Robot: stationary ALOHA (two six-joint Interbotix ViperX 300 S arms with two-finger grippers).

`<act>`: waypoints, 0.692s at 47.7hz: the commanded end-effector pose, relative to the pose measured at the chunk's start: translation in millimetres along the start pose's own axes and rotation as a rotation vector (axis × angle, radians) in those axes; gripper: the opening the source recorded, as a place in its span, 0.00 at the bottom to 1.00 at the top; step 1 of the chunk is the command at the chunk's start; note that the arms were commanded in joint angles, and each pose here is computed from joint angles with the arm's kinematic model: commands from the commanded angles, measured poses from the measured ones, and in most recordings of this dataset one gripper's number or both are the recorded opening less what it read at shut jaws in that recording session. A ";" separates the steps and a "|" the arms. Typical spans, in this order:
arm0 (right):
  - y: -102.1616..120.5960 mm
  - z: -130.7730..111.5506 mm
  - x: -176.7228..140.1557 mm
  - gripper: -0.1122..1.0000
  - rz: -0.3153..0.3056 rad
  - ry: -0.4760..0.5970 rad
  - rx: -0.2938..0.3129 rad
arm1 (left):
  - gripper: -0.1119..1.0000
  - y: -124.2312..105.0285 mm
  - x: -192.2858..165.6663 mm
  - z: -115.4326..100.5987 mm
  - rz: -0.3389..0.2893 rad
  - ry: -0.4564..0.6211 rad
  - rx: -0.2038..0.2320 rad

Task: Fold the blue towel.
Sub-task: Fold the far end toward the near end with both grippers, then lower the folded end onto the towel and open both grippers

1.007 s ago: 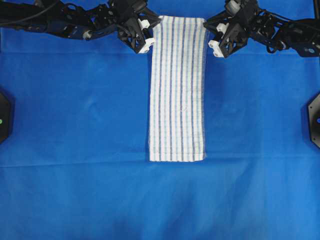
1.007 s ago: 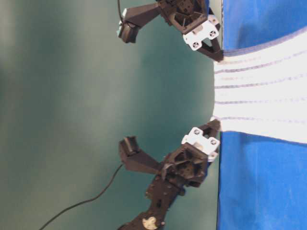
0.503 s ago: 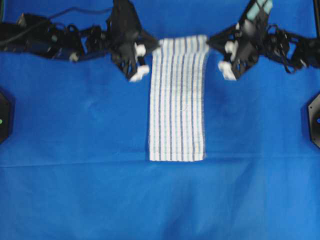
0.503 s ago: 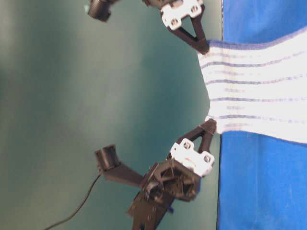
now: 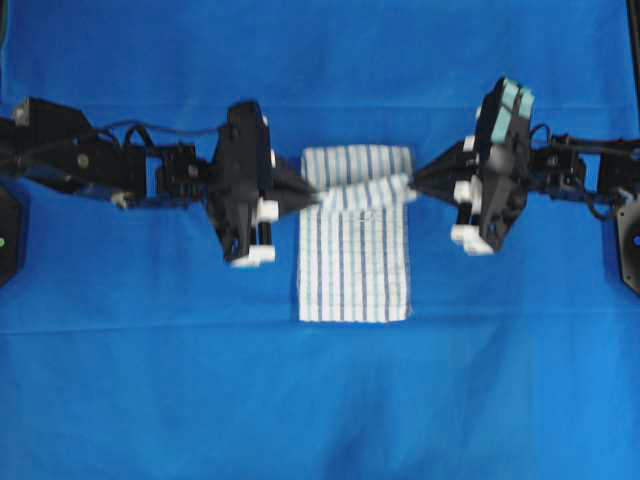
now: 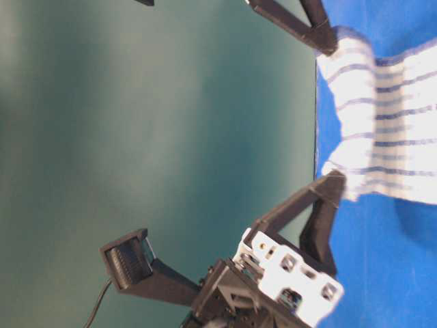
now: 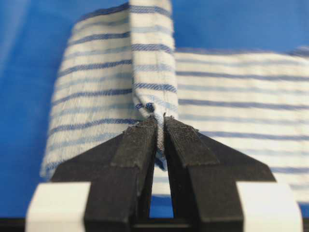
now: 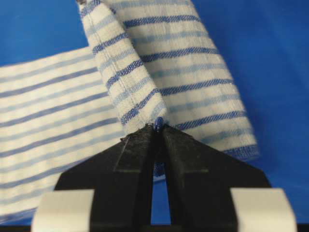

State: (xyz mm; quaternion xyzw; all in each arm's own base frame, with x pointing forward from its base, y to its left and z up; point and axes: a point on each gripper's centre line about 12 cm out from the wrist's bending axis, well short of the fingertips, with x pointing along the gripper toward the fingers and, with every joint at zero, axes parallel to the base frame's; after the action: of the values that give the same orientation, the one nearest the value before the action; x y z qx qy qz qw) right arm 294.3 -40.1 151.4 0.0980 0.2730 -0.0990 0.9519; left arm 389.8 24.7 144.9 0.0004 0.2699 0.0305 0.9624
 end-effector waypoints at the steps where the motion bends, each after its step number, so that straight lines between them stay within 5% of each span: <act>1: 13.4 3.1 -1.0 0.17 0.035 -0.012 0.001 | 0.13 -14.9 -3.9 8.3 -0.033 -0.019 0.012; 17: 52.5 -8.1 0.4 0.17 0.130 0.040 -0.010 | 0.13 -59.1 -8.6 -3.6 -0.130 0.046 0.001; 33: 66.3 -14.5 8.7 0.17 0.150 0.109 -0.009 | 0.13 -69.0 -10.2 -11.6 -0.151 0.066 0.013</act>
State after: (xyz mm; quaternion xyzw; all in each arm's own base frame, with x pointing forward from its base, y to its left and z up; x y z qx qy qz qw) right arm 305.3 23.3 137.3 0.1162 0.3234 -0.0244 0.9388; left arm 377.4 -42.4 131.6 -0.0141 0.3126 -0.0409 0.9489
